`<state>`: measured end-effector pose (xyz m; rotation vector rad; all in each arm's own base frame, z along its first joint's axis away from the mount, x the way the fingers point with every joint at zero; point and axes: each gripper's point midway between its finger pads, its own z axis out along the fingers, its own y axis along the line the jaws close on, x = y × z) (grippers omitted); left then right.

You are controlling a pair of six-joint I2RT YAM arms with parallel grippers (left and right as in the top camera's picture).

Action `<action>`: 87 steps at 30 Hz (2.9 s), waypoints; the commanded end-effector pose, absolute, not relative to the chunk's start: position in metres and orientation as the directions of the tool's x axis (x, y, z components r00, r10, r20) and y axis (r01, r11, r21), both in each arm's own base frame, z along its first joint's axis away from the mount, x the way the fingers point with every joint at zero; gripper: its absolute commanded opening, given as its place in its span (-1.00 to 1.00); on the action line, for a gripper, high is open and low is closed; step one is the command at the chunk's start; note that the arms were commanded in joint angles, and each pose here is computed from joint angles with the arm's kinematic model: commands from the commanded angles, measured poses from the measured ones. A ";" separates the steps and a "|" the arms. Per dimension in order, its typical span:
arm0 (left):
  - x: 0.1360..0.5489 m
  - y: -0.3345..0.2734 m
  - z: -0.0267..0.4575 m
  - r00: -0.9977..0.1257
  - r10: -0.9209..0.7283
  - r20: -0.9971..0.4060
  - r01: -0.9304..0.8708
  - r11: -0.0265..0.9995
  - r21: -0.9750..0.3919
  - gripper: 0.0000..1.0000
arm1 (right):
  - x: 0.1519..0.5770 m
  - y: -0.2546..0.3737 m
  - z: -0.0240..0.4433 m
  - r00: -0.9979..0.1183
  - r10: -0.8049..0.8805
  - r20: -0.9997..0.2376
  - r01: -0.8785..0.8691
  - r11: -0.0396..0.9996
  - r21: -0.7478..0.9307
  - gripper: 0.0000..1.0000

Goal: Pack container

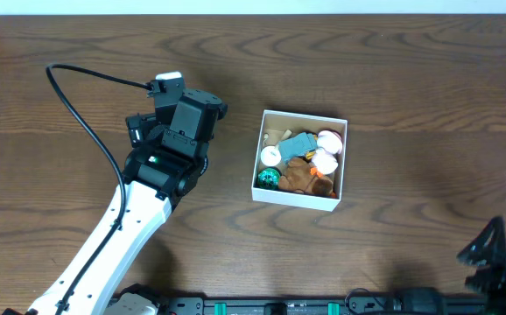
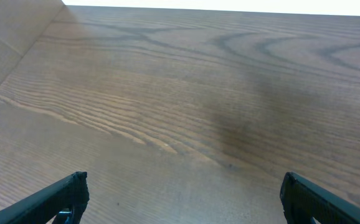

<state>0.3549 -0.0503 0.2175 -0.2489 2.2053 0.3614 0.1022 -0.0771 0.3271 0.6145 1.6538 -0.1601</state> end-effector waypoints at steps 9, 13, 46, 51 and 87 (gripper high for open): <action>0.355 -0.045 0.225 -0.592 -0.049 -0.804 -0.321 0.930 0.180 0.96 | 0.142 -0.048 0.265 -0.116 0.312 -0.943 0.326 0.909 0.261 0.98; 0.355 -0.045 0.225 -0.592 -0.049 -0.804 -0.321 0.930 0.180 0.96 | 0.181 -0.031 0.249 -0.102 0.262 -0.960 0.212 0.948 0.237 0.98; 0.355 -0.045 0.225 -0.592 -0.049 -0.804 -0.321 0.930 0.180 0.96 | 0.246 -0.008 0.158 -0.062 0.102 -0.993 0.061 0.993 0.098 0.98; 0.355 -0.045 0.225 -0.592 -0.049 -0.804 -0.321 0.930 0.180 0.96 | 0.246 -0.008 0.158 -0.062 0.102 -0.993 0.061 0.993 0.098 0.99; 0.220 0.032 0.393 -0.046 -0.304 -0.952 -0.347 0.898 -0.270 0.96 | 0.246 -0.008 0.158 -0.062 0.102 -0.993 0.061 0.993 0.098 0.98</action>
